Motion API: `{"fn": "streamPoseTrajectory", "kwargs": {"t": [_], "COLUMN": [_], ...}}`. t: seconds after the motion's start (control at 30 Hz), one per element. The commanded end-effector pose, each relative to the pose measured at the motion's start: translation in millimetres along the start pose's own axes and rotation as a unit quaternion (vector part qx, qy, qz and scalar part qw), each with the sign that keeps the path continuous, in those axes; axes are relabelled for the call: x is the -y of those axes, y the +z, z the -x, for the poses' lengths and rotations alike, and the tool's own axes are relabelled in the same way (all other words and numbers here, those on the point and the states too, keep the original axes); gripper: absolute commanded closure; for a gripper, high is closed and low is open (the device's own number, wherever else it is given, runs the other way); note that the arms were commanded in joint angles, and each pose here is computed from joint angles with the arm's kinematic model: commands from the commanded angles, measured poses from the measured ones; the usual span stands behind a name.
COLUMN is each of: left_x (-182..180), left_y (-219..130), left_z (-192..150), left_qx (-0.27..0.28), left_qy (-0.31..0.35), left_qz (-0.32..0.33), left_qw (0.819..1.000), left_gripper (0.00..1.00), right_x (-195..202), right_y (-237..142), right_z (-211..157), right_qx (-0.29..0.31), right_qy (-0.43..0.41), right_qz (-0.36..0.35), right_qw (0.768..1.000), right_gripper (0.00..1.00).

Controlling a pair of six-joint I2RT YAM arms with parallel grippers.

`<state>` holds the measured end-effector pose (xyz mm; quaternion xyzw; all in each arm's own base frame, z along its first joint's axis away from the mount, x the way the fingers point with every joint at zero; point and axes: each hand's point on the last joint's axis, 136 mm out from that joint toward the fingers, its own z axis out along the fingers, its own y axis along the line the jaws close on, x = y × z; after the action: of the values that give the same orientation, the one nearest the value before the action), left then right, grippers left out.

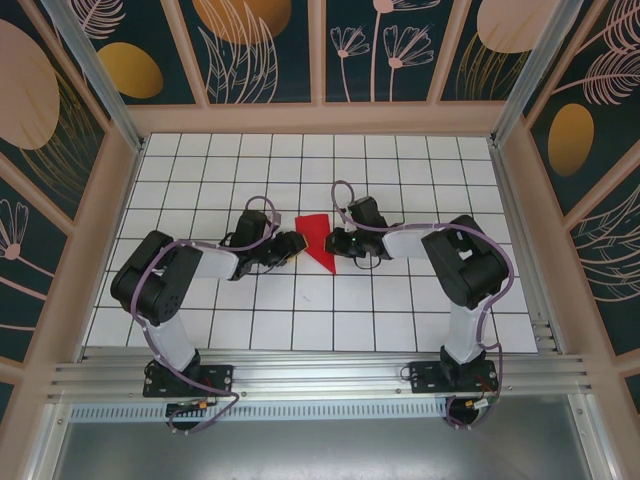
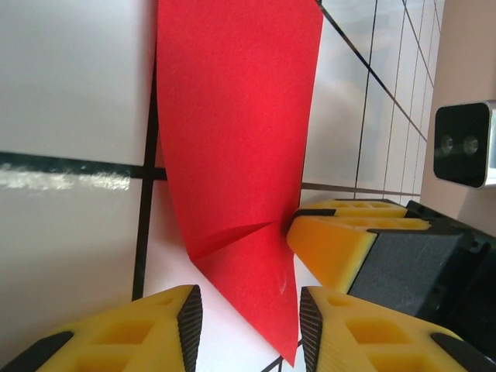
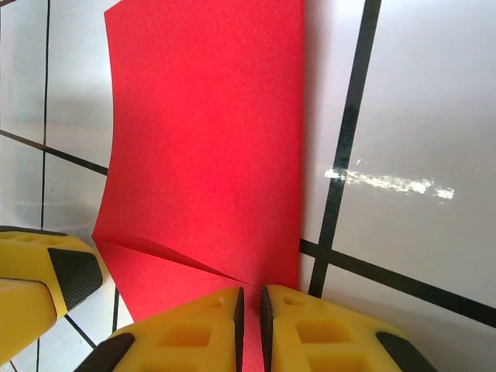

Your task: Fold a paper plane with a square sheet of paper (pick it up from the middle)

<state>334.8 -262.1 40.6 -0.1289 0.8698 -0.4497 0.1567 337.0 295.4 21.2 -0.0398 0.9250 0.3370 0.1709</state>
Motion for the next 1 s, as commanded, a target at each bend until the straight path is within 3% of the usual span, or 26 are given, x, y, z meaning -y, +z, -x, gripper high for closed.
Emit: {"fn": "streamPoseTrajectory", "kwargs": {"t": [0.0, 0.23, 0.4, 0.63, 0.97], "left_x": [1.1, -4.3, -18.3, -18.6, -3.9], "left_y": [6.7, 10.7, -2.1, 2.9, 14.2], "left_z": [5.5, 7.7, 15.7, 12.4, 8.2], "left_qx": [0.003, 0.002, 0.036, 0.023, -0.005], "left_qy": [-0.004, -0.002, 0.012, 0.006, 0.003], "left_qz": [0.004, 0.02, 0.075, 0.068, 0.027], "left_qw": [1.0, 1.0, 0.996, 0.997, 1.0], "left_gripper": [0.62, 0.62, 0.54, 0.5, 0.73], "right_x": [22.9, 20.2, 21.0, 22.0, 16.7], "right_y": [-0.3, -0.7, -1.4, -0.8, -2.2], "right_z": [-22.4, -20.4, -18.7, -19.4, -16.4], "right_qx": [-0.031, -0.029, -0.026, -0.027, -0.021], "right_qy": [0.024, 0.02, 0.019, 0.02, 0.008], "right_qz": [-0.03, -0.025, -0.028, -0.029, -0.018], "right_qw": [0.999, 0.999, 0.999, 0.999, 1.0], "right_gripper": [0.83, 0.83, 0.83, 0.83, 0.83]}}
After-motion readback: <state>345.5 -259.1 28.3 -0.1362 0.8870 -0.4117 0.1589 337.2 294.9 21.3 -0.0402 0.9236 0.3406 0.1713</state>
